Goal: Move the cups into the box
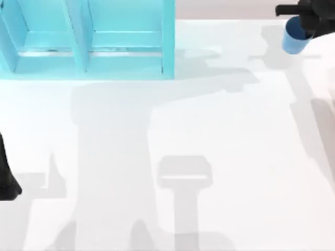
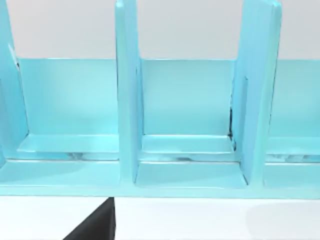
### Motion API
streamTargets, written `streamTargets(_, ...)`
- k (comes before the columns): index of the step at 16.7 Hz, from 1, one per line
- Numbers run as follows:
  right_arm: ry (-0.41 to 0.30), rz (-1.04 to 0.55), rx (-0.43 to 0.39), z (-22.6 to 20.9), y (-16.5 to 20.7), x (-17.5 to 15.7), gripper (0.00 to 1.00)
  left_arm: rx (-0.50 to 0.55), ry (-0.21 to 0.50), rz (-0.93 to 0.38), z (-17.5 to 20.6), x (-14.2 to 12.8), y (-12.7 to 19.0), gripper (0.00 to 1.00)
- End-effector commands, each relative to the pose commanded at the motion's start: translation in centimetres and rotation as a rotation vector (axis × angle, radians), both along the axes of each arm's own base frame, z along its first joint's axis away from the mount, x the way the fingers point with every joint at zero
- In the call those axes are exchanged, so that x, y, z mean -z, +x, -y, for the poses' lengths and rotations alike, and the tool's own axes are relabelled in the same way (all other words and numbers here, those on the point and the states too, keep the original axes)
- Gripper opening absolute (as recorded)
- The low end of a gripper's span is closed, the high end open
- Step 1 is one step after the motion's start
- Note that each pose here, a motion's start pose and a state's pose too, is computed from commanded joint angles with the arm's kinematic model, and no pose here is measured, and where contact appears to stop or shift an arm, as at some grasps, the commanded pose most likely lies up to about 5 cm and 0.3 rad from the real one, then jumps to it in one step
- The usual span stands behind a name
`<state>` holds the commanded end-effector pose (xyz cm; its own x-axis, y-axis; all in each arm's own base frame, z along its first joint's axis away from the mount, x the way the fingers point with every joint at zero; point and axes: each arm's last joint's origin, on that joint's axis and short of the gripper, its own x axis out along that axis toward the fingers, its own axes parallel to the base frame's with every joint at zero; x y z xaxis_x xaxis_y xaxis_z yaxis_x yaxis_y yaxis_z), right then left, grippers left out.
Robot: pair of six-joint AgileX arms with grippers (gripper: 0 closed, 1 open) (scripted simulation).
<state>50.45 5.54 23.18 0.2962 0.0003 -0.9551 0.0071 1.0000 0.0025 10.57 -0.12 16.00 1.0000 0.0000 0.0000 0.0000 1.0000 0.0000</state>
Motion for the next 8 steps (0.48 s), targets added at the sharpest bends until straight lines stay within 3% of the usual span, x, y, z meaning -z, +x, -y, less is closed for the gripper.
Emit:
streamTargets(5,-0.006,-0.011,-0.005,0.4,-0.1,0.1,0.00,0.000,0.000,0.000,0.0,0.0,0.0,1.00)
streamTargets(8,-0.024,-0.074,-0.033,4.0,-1.5,-0.5,0.00,0.000,0.000,0.000,0.0,0.0,0.0,1.00)
